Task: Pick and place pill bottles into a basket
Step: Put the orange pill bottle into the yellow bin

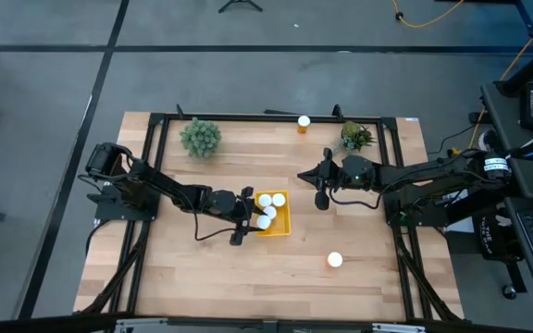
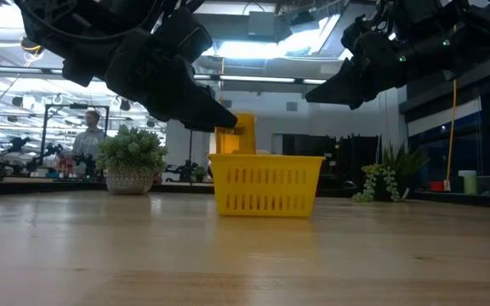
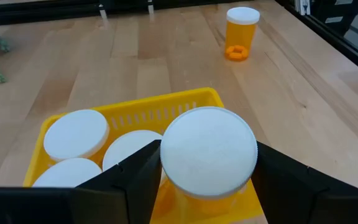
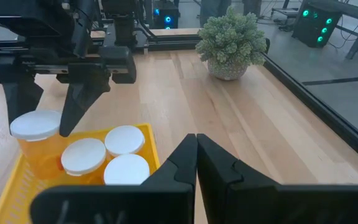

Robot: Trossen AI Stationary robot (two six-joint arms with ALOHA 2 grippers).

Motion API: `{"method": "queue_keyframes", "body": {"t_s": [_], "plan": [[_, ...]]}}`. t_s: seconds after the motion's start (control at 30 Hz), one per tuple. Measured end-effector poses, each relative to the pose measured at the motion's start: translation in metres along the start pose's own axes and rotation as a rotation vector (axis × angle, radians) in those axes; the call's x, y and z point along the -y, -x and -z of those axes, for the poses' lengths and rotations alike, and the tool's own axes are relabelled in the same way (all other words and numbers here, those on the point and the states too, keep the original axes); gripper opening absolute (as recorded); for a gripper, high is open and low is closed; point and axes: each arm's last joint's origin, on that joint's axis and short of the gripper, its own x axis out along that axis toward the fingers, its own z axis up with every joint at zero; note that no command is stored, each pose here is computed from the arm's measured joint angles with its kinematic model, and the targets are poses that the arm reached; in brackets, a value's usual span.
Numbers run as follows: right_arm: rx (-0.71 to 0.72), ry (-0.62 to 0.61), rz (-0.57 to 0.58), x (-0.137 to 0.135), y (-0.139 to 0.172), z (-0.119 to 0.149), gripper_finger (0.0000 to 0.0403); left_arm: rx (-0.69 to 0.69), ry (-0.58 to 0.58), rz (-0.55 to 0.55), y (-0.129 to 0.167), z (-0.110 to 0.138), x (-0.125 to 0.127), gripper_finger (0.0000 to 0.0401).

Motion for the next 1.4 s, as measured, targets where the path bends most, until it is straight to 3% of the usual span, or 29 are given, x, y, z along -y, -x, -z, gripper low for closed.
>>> {"method": "queue_keyframes", "body": {"t_s": [0.97, 1.4], "plan": [[0.000, 0.000, 0.000, 0.0000, 0.0000, 0.0000, 0.0016, -0.031, -0.002, 0.003, 0.0001, 0.0030, 0.0014, 0.0223], [0.000, 0.000, 0.000, 0.0000, 0.0000, 0.0000, 0.0016, -0.037, 0.000, -0.069, 0.0006, 0.0037, 0.0069, 0.0223]]}}
